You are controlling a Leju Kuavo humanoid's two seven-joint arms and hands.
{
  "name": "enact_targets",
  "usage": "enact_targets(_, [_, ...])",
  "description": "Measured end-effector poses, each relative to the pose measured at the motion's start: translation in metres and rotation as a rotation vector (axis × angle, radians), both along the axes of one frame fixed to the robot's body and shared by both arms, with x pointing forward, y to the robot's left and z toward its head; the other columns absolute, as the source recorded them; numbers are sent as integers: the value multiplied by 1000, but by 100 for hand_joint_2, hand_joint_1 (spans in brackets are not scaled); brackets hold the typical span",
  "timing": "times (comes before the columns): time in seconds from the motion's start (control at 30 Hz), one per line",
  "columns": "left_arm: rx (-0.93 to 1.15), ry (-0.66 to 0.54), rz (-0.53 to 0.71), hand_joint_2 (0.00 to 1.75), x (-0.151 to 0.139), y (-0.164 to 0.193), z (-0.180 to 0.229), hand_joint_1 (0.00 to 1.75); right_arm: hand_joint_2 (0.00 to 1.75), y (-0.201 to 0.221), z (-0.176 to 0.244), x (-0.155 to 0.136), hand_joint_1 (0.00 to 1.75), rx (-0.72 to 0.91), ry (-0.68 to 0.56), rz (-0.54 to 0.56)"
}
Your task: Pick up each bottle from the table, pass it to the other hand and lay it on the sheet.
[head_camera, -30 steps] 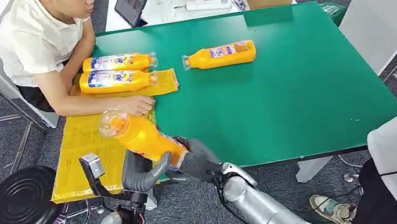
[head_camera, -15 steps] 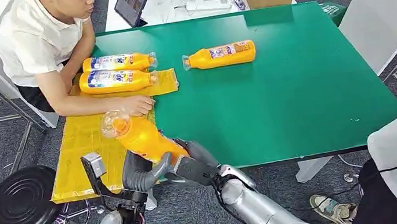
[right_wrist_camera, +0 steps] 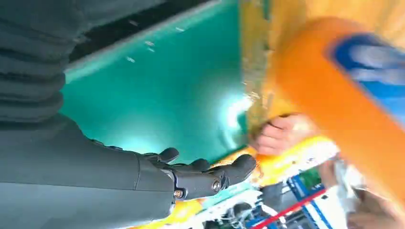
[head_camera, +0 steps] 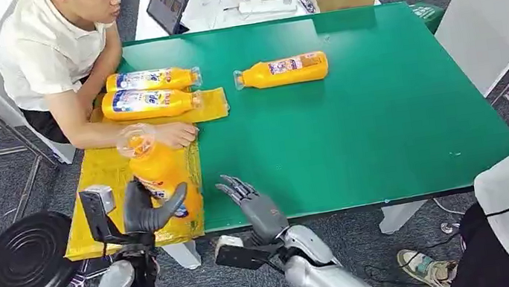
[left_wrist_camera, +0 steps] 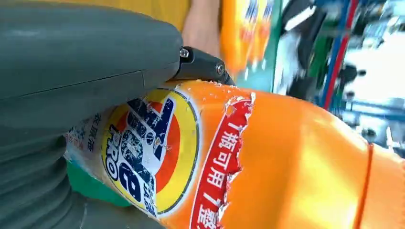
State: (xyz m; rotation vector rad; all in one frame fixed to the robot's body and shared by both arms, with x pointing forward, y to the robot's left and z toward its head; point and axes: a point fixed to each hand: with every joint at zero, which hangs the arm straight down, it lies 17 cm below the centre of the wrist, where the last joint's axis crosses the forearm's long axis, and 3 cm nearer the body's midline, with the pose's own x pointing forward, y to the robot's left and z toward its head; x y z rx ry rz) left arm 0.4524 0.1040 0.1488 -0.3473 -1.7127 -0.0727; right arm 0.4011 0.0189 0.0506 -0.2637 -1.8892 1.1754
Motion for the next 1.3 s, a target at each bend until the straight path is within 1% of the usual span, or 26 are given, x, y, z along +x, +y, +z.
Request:
enact_targets(0.23, [87, -42, 70, 175, 12, 26, 6, 175, 0, -26, -3, 1, 0, -39, -75, -73])
enact_targets(0.3, [227, -101, 149, 175, 20, 37, 11, 175, 0, -31, -3, 0, 0, -45, -88, -80])
enact_targets(0.37, [469, -184, 253, 175, 32, 50, 19, 175, 0, -32, -1, -2, 0, -30, -86, -82])
enact_targets(0.43, [601, -226, 287, 175, 44, 55, 25, 175, 0, -32, 1, -4, 0, -18, -87, -81])
enact_targets(0.5, [722, -221, 267, 175, 57, 52, 18, 175, 0, -31, 4, -5, 0, -6, -86, -77])
enact_targets(0.53, [805, -222, 238, 175, 65, 48, 12, 175, 0, -29, 6, -5, 0, 0, -85, -67])
enact_targets(0.6, [908, -213, 198, 175, 74, 44, 0, 175, 0, -25, 10, -5, 0, 12, -84, -58])
enact_targets(0.77, [996, -197, 153, 175, 92, 42, -9, 175, 0, -24, 14, -5, 0, 30, -80, -53])
enact_targets(0.9, [1139, -162, 50, 175, 100, 34, -32, 175, 0, -18, 14, -7, 0, 47, -57, -28])
enact_targets(0.97, [1244, -140, -25, 175, 104, 30, -47, 175, 0, -16, 14, -8, 0, 63, -44, -20])
enact_targets(1.03, [1325, -119, -68, 175, 108, 31, -57, 175, 0, -14, 15, -9, 0, 73, -38, -13])
enact_targets(1.17, [1474, -70, -107, 175, 118, 43, -69, 175, 0, -13, 16, -10, 0, 86, -28, -7])
enact_targets(1.3, [1559, -15, -146, 175, 121, 56, -80, 175, 0, -13, 16, -10, 0, 94, -25, -4])
